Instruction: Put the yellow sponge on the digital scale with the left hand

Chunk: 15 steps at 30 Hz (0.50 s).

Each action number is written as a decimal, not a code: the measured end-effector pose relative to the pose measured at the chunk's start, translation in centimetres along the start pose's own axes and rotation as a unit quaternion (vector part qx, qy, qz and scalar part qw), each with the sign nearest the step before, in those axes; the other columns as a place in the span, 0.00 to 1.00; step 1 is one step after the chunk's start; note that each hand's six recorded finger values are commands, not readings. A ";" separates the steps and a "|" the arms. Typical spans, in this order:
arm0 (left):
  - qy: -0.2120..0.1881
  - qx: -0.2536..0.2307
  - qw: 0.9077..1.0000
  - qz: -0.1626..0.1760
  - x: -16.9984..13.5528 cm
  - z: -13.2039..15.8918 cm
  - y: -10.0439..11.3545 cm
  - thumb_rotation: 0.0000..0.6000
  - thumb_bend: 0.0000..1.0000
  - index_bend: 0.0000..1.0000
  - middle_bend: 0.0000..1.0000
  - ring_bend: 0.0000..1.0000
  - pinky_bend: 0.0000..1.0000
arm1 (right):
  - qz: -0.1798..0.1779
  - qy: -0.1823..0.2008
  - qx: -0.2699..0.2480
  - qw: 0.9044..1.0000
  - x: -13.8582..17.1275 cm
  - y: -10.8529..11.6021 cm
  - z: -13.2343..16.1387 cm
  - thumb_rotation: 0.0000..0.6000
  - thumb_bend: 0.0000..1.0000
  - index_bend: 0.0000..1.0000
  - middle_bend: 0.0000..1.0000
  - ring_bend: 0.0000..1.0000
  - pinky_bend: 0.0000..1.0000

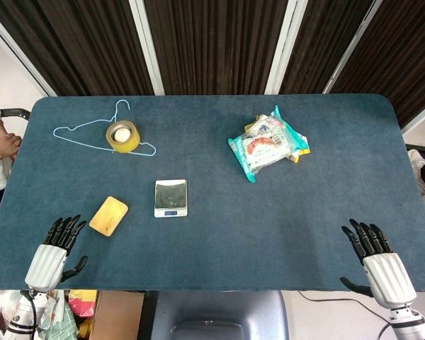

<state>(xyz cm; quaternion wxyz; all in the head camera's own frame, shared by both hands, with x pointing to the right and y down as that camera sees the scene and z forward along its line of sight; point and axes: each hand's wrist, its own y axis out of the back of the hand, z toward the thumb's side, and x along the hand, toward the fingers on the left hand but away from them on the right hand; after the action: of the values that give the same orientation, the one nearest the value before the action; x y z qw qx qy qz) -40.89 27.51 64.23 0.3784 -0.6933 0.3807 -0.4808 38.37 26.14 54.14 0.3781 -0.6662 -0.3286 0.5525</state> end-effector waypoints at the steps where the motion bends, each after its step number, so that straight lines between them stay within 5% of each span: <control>1: 0.001 0.000 1.000 -0.001 0.0 0.0 0.0 1.00 0.33 0.00 0.00 0.00 0.01 | 0.000 0.000 0.000 1.000 0.0 0.0 0.0 1.00 0.19 0.00 0.00 0.00 0.00; 8: 0.007 -0.035 0.999 -0.005 0.8 0.5 -0.8 1.00 0.30 0.00 0.02 0.00 0.08 | 0.004 -0.001 -0.001 1.000 -0.2 -0.2 -0.1 1.00 0.19 0.00 0.00 0.00 0.00; 15: 0.047 -0.151 0.987 0.006 4.7 1.7 -2.0 1.00 0.29 0.00 0.02 0.00 0.09 | 0.028 0.016 -0.019 0.999 -0.5 -0.7 0.4 1.00 0.19 0.00 0.00 0.00 0.00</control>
<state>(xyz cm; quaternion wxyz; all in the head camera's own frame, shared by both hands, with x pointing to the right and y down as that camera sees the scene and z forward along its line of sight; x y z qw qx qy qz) -37.81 24.44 67.40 0.2539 -0.7167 0.4705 -0.4477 37.88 26.14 54.91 0.3553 -0.6910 -0.3137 0.5458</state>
